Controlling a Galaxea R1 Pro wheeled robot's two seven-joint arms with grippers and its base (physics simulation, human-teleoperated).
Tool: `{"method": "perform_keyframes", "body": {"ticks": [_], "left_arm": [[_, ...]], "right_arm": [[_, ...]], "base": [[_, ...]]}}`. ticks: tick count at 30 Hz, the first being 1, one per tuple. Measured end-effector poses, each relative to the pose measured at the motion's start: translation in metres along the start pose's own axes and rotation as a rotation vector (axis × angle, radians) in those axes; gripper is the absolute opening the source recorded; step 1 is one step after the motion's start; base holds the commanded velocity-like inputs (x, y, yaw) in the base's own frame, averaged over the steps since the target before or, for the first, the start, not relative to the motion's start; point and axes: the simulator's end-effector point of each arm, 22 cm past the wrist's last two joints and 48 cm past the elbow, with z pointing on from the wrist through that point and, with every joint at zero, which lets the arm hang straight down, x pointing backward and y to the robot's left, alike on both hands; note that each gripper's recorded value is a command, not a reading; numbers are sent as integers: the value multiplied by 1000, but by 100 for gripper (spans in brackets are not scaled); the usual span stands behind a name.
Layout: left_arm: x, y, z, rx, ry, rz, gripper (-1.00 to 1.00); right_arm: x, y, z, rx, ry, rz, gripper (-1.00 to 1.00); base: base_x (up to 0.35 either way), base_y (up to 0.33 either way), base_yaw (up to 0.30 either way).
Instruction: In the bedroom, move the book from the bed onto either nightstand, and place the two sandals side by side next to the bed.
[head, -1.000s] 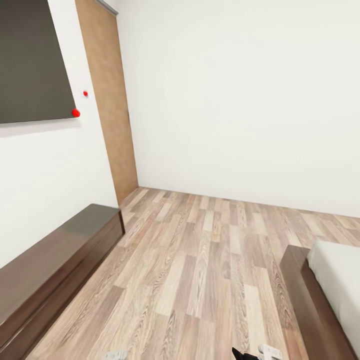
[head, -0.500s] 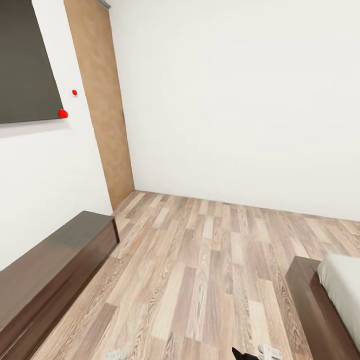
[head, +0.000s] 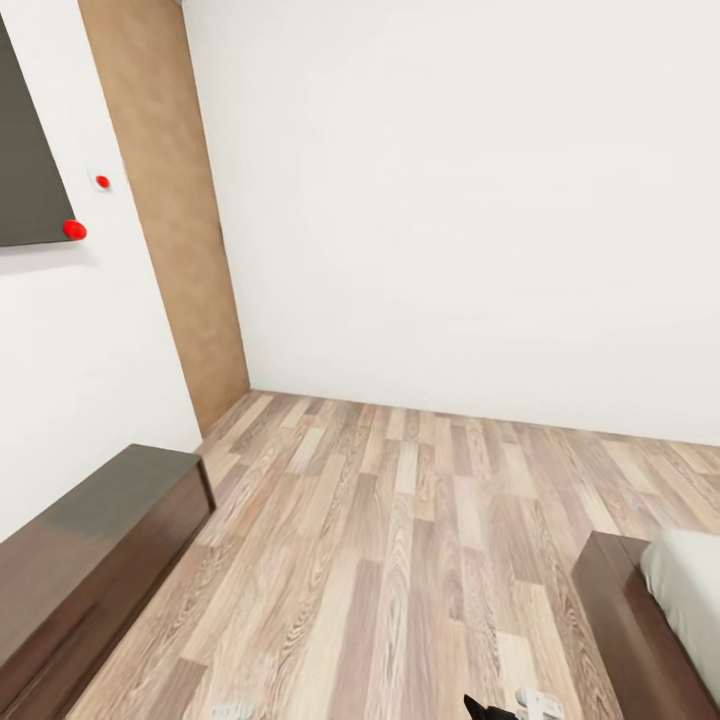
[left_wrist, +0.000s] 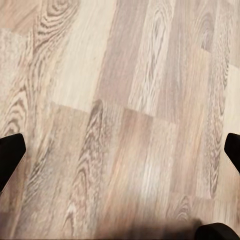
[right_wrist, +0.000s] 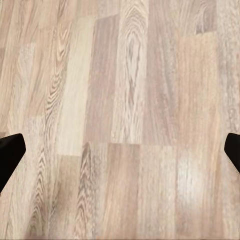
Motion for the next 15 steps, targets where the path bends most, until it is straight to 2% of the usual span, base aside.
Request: {"method": "perform_keyframes", "body": {"ticks": [7, 15], "left_arm": [[0, 0, 0, 0, 0, 0, 100], [0, 0, 0, 0, 0, 0, 100]], "right_arm": [[0, 0, 0, -1, 0, 0, 100], [0, 0, 0, -2, 1, -1, 100]], "base": [[331, 0, -13], [331, 0, -231]]}}
